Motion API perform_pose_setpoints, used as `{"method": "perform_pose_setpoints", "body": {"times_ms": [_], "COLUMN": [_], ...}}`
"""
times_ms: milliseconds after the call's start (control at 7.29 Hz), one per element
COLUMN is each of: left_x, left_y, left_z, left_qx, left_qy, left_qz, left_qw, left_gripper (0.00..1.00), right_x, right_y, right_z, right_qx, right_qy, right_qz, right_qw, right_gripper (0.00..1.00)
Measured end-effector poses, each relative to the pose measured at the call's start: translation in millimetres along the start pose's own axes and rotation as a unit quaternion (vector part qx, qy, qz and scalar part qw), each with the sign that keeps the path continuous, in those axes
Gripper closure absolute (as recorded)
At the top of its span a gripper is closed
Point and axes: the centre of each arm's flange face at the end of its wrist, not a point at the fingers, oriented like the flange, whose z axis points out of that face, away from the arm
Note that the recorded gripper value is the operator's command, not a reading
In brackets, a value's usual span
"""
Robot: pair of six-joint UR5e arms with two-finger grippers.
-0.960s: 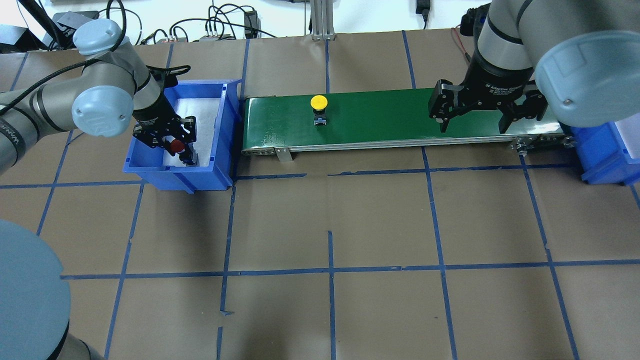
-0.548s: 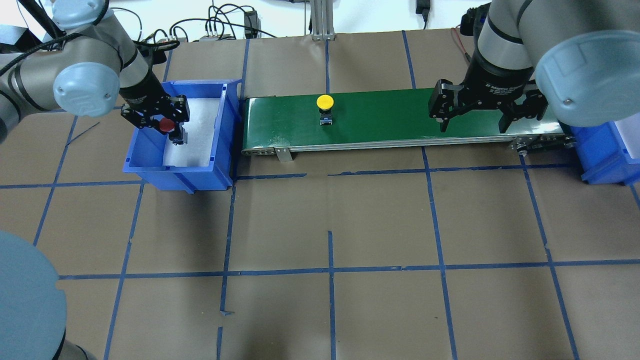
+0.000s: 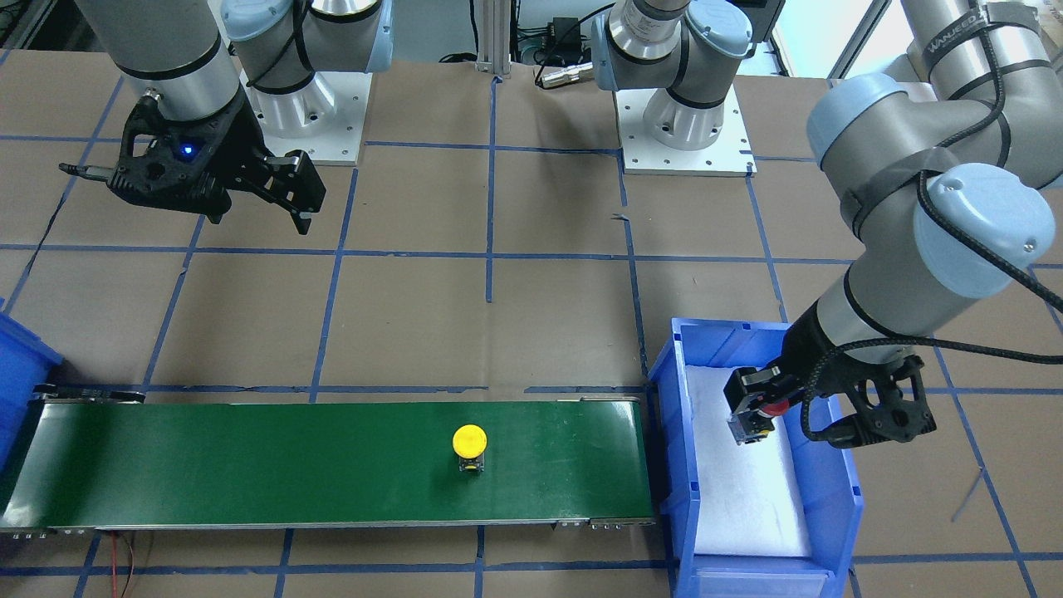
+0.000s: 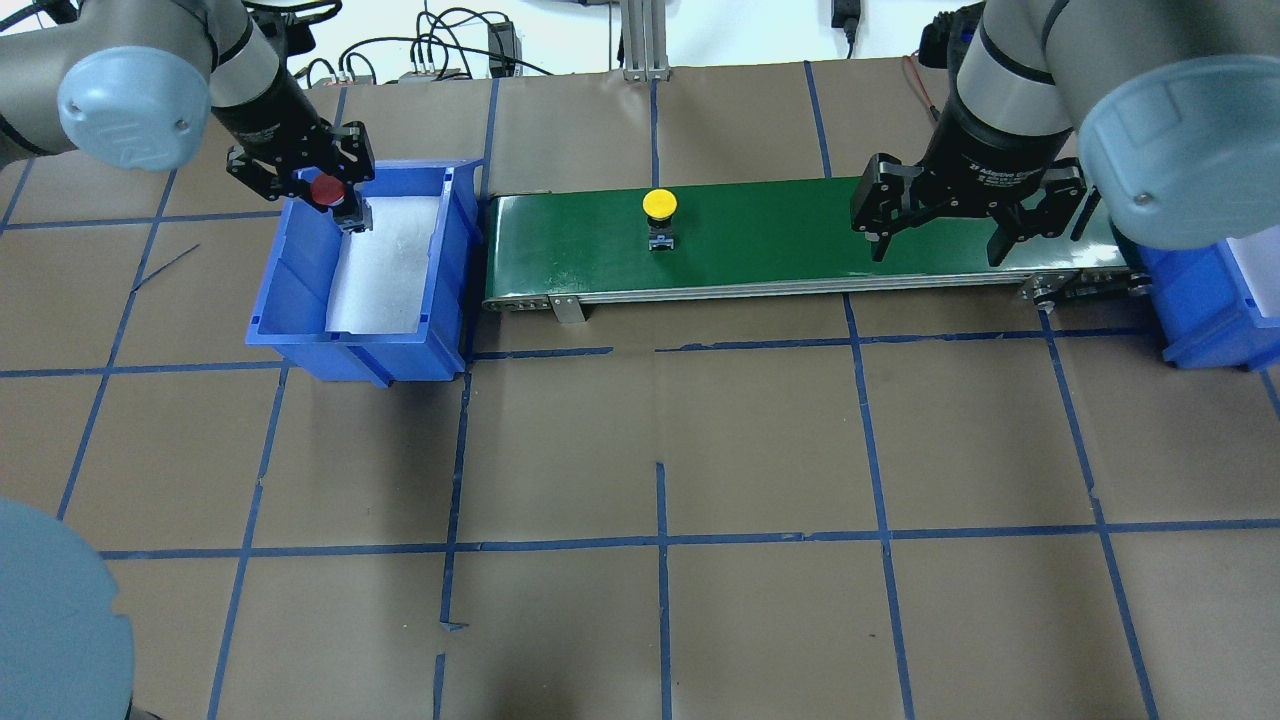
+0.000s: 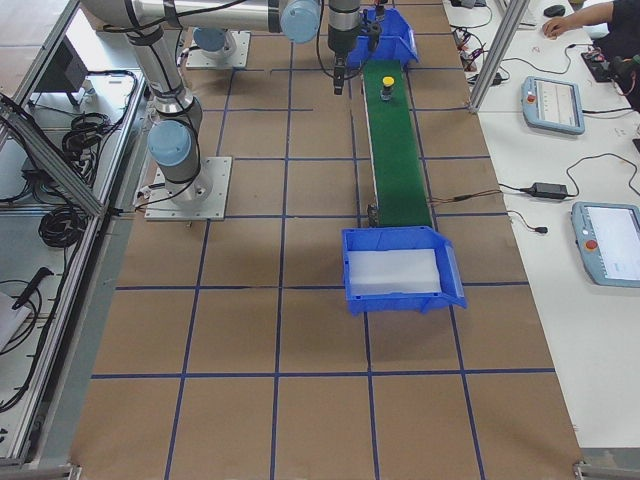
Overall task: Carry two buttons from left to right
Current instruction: 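Lift the red button and carry it onto the conveyor start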
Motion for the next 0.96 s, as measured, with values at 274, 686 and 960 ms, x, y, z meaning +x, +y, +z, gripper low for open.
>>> {"method": "perform_pose_setpoints", "body": {"times_ms": [274,686,960], "left_x": [60.6,114.8,115.7], "left_y": [14.5,28.2,23.7], "left_z": [6.4,49.1,75.3], "left_qx": [-0.012,-0.027,-0.032], "left_qy": [0.05,0.021,-0.015], "left_qz": [-0.021,0.035,0.074], "left_qw": [0.9985,0.9988,0.9966], "left_gripper": [0.71,0.71,0.7], "right_x": [0.3,-0.4,-1.0], "right_y": [0.2,0.5,0.8], "right_z": [0.4,0.6,0.6], "right_qx": [-0.001,-0.001,-0.001], "right_qy": [-0.001,-0.001,-0.001], "right_qz": [0.0,-0.001,-0.001], "right_qw": [1.0,1.0,1.0], "right_gripper": [0.0,0.0,0.0]}}
